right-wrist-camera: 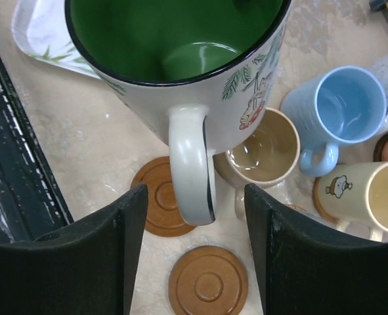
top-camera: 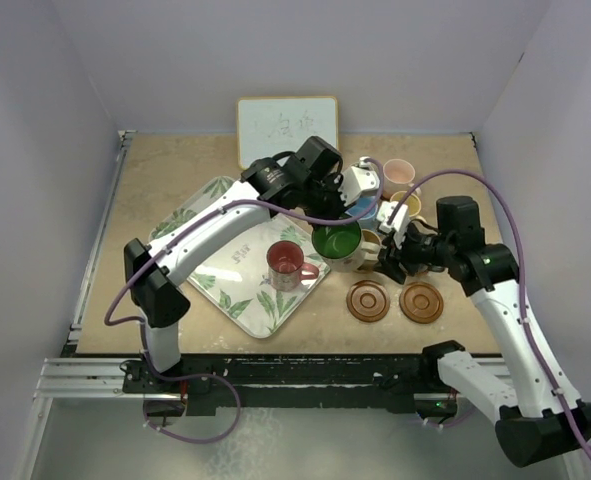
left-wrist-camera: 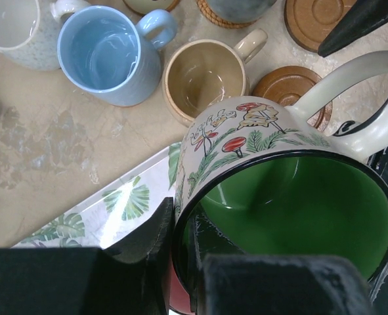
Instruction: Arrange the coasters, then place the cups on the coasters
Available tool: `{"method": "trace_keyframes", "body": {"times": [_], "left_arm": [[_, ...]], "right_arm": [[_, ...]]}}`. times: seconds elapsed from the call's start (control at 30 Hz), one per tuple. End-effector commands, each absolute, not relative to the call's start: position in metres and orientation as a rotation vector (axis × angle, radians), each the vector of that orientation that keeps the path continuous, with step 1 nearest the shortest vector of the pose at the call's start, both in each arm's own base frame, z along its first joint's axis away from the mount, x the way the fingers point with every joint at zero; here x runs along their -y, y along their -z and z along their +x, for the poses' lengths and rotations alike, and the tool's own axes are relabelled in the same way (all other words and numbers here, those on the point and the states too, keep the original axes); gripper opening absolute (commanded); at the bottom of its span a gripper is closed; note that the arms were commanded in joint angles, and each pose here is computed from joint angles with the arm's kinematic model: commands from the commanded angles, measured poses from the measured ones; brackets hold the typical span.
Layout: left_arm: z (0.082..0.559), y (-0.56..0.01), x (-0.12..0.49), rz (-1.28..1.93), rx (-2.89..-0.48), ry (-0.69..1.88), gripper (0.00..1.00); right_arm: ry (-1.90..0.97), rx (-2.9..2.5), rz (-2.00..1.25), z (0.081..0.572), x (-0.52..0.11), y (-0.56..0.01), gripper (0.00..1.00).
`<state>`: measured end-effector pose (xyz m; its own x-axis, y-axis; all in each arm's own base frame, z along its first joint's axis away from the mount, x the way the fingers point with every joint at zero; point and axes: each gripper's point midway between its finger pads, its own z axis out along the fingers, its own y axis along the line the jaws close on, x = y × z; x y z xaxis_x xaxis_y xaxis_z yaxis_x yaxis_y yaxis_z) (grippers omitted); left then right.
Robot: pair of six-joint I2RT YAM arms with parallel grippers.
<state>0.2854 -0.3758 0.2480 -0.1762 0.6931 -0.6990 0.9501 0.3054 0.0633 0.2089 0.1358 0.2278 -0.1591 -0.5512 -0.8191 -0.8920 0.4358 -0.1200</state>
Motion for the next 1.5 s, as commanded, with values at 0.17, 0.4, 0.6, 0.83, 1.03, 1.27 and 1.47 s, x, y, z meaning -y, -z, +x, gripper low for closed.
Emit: {"method": "trace_keyframes", "body": {"times": [0.17, 0.4, 0.6, 0.83, 1.03, 1.27, 1.47], "left_arm": [[0.286, -0.298, 0.395, 1.375, -1.834, 0.623, 0.03], [0.281, -0.293, 0.401, 1.402, -1.846, 0.667, 0.03], [0.275, -0.288, 0.406, 1.428, -1.854, 0.693, 0.03], [0.273, -0.284, 0.409, 1.44, -1.863, 0.702, 0.03], [0.271, -0.285, 0.411, 1.444, -1.861, 0.716, 0.03], [0.27, -0.283, 0.411, 1.449, -1.871, 0.726, 0.03], [0.269, -0.283, 0.411, 1.454, -1.868, 0.729, 0.03]], "right_arm": [[-0.36, -1.793, -1.288, 0.219, -0.131, -0.226, 0.6], [-0.327, -1.799, -1.344, 0.222, -0.135, -0.219, 0.59], [-0.328, -1.801, -1.37, 0.225, -0.141, -0.215, 0.57], [-0.348, -1.814, -1.403, 0.225, -0.146, -0.208, 0.52], [-0.342, -1.826, -1.419, 0.225, -0.147, -0.201, 0.49], [-0.351, -1.84, -1.409, 0.226, -0.148, -0.192, 0.34], [-0.349, -1.845, -1.402, 0.227, -0.148, -0.189, 0.06]]}}
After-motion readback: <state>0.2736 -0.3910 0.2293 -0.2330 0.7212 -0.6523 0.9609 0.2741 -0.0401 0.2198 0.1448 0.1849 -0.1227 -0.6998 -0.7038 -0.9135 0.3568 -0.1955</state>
